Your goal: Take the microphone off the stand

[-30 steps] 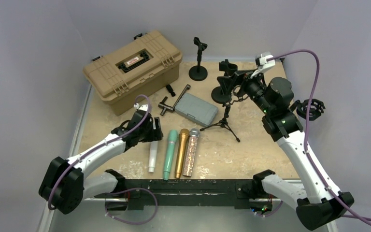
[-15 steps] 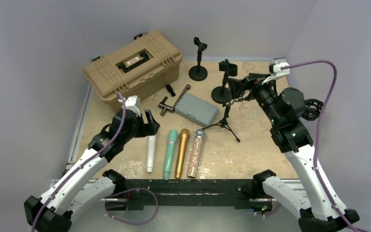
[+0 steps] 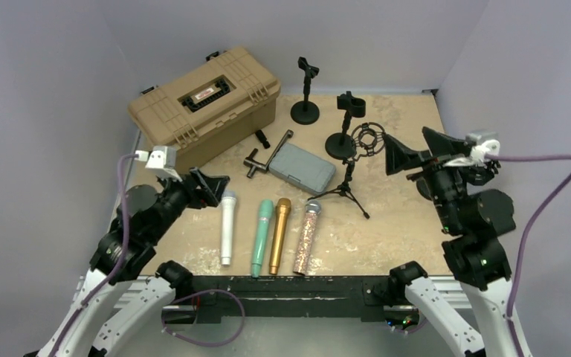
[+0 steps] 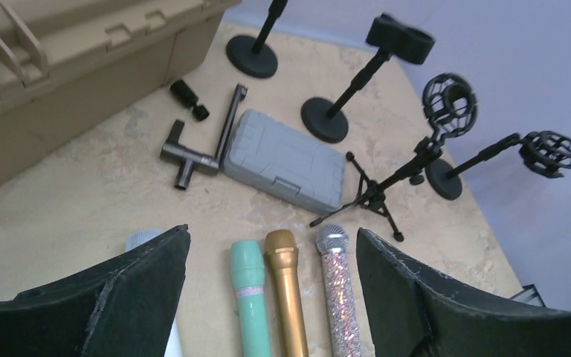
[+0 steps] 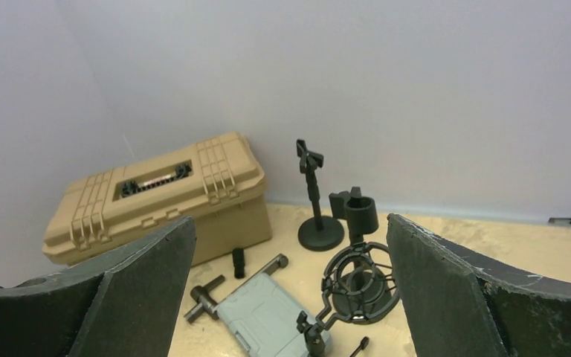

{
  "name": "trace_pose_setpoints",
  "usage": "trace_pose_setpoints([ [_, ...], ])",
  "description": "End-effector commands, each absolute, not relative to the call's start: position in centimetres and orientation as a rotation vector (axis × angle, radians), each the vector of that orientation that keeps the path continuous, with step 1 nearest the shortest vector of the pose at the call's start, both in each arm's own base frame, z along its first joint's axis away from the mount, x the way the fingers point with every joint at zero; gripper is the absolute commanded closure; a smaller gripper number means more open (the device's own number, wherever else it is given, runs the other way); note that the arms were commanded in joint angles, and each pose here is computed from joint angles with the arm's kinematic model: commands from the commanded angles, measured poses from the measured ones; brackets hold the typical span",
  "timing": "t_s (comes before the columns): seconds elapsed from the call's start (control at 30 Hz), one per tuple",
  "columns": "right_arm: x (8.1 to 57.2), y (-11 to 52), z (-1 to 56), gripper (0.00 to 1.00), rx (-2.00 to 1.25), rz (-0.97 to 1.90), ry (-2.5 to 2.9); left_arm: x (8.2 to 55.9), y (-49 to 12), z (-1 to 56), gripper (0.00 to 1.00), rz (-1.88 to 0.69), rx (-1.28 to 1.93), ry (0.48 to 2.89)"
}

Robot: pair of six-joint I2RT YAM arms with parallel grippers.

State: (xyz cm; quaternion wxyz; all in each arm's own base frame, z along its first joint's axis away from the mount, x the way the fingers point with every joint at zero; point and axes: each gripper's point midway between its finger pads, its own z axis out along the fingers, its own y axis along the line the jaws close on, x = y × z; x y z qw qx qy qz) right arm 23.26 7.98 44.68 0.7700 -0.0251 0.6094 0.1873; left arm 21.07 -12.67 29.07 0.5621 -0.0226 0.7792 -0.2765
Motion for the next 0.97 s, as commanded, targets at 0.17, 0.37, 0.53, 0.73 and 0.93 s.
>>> trace_pose_setpoints([
  [0.17, 18.1, 4.5, 46.9, 0.01, 0.011, 0.35, 1.201, 17.1, -9.1, 38.8, 0.17, -0.69, -0.046, 1.417],
  [0.37, 15.9, 2.4, 46.8, 0.01, 0.087, 0.329, 1.147, 15.1, -7.1, 41.7, 0.16, -0.671, -0.045, 1.257],
  [0.53, 14.7, 1.3, 46.4, 0.01, 0.15, 0.336, 1.121, 13.6, -5.3, 42.5, 0.15, -0.653, -0.082, 1.165],
  [0.73, 14.5, 0.9, 46.7, 0.01, 0.175, 0.34, 1.107, 13.2, -4.5, 43.1, 0.15, -0.618, -0.078, 1.107],
  [0.93, 15.4, 1.7, 45.1, 0.01, 0.163, 0.358, 1.163, 13.1, -4.6, 42.7, 0.14, -0.618, -0.066, 1.117],
])
